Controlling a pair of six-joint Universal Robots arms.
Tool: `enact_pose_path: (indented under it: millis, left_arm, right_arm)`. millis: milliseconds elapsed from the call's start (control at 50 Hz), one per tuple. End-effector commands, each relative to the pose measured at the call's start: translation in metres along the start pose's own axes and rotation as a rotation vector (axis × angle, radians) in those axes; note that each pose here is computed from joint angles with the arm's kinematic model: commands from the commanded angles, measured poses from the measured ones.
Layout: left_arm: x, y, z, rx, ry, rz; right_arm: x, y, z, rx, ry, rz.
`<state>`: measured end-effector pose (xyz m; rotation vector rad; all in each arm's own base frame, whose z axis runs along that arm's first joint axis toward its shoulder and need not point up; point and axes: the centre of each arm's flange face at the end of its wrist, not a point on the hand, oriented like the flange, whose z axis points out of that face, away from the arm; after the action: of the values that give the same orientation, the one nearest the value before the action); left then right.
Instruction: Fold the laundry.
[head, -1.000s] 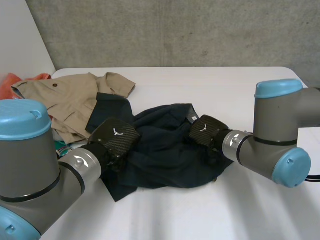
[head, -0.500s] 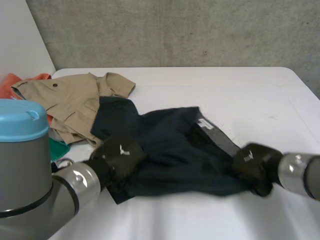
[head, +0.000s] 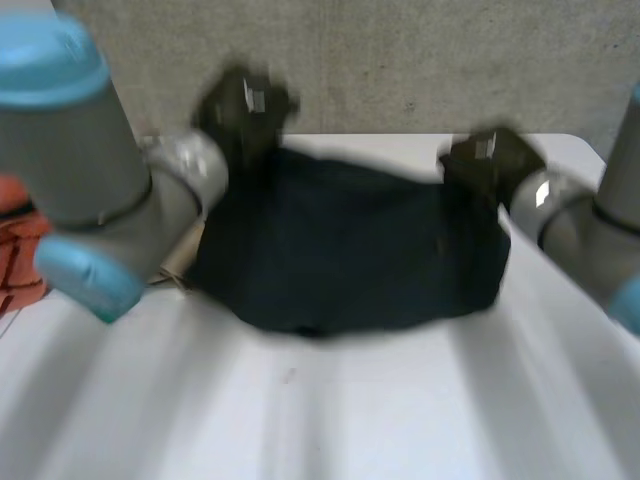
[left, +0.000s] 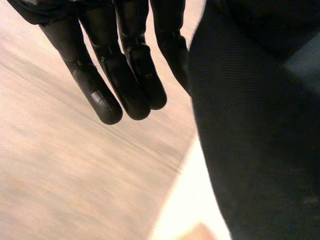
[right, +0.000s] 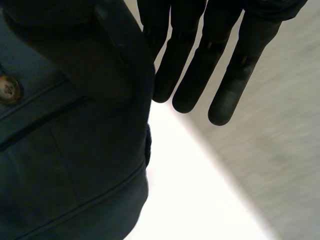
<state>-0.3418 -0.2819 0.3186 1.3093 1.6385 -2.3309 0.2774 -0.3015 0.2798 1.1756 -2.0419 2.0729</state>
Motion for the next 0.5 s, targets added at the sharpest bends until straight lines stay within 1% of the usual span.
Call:
enact_pose_path:
  millis: [20, 80, 100, 140, 220, 300, 320, 360, 380, 440, 460, 500]
  left_arm:
    - [-0.097, -0.116, 0.024, 0.545, -0.37, -0.088]
    - [-0.113, -0.133, 0.021, 0.631, -0.416, -0.142]
    - [-0.118, -0.134, 0.021, 0.643, -0.428, -0.176]
    - [-0.119, -0.131, 0.023, 0.637, -0.426, -0.201]
    - [-0.115, -0.112, 0.031, 0.575, -0.399, -0.243]
    - [-0.093, -0.066, 0.043, 0.417, -0.338, -0.273]
    - [-0.081, -0.043, 0.047, 0.344, -0.304, -0.28]
    - [-0.069, -0.022, 0.048, 0.274, -0.273, -0.287]
    - [-0.054, -0.001, 0.046, 0.204, -0.233, -0.297]
    - [-0.026, 0.028, 0.041, 0.106, -0.152, -0.309]
    - [-0.005, 0.047, 0.035, 0.046, -0.087, -0.32]
    - [0.016, 0.063, 0.027, -0.01, -0.023, -0.327]
  right_arm:
    - [0.063, -0.113, 0.023, 0.517, 0.361, 0.109]
    - [0.071, -0.13, 0.021, 0.626, 0.421, 0.14]
    - [0.073, -0.136, 0.021, 0.668, 0.445, 0.144]
    - [0.074, -0.139, 0.021, 0.699, 0.463, 0.141]
    - [0.063, -0.125, 0.026, 0.648, 0.434, 0.132]
    - [0.046, -0.094, 0.033, 0.527, 0.362, 0.118]
    - [0.038, -0.078, 0.035, 0.474, 0.325, 0.112]
    - [0.029, -0.06, 0.037, 0.415, 0.285, 0.107]
    - [0.018, -0.039, 0.037, 0.343, 0.233, 0.105]
    - [-0.004, -0.007, 0.032, 0.229, 0.139, 0.104]
    - [-0.019, 0.014, 0.027, 0.155, 0.076, 0.103]
    - [-0.035, 0.034, 0.019, 0.078, 0.009, 0.103]
